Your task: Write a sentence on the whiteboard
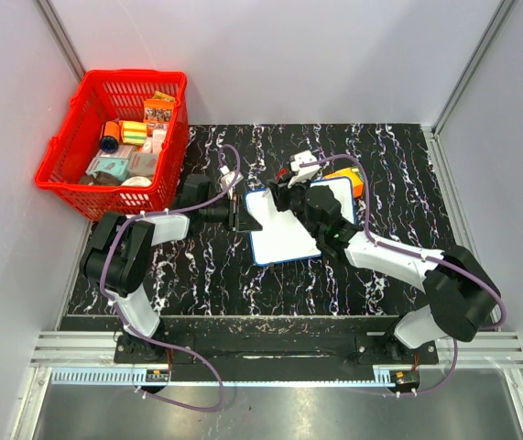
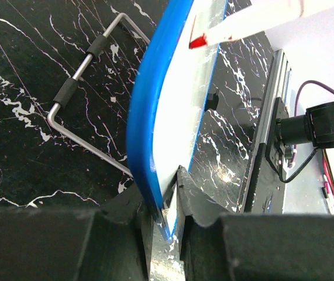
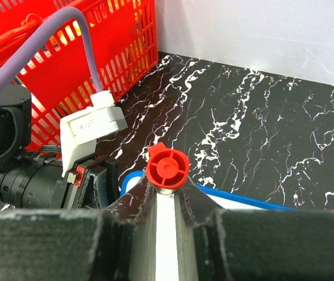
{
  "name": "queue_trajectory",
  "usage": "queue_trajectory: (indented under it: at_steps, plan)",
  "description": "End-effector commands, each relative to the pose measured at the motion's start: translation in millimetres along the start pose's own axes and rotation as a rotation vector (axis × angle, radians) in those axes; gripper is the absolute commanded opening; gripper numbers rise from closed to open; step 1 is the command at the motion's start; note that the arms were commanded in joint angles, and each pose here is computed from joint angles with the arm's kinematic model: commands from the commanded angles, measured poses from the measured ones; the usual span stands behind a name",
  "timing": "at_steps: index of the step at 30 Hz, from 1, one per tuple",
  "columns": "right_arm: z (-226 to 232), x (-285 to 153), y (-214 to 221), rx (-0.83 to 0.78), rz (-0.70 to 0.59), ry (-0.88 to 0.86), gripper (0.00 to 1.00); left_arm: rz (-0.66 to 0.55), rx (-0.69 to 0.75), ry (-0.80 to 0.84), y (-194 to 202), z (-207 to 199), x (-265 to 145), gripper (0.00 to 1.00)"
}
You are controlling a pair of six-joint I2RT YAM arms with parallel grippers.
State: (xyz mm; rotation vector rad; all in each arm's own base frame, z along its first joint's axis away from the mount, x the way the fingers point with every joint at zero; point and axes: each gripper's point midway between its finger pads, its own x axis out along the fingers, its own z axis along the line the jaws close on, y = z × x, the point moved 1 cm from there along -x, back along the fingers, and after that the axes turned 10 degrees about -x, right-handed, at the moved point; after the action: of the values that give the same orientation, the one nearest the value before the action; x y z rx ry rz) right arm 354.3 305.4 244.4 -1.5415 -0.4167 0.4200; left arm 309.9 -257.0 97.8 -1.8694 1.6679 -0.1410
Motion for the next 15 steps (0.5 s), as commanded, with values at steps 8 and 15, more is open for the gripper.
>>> queue_trajectory:
  at_steps: [8,15]
  plan:
    - [3.4,-0.4,0.4,0.003,0.007,-0.009,0.00,-0.035,0.119,-0.064,-12.5,8.8,2.1,0.00]
    - [-0.3,-2.9,2.9,-0.017,0.017,0.005,0.00,-0.034,0.118,-0.067,-12.6,9.6,1.7,0.00]
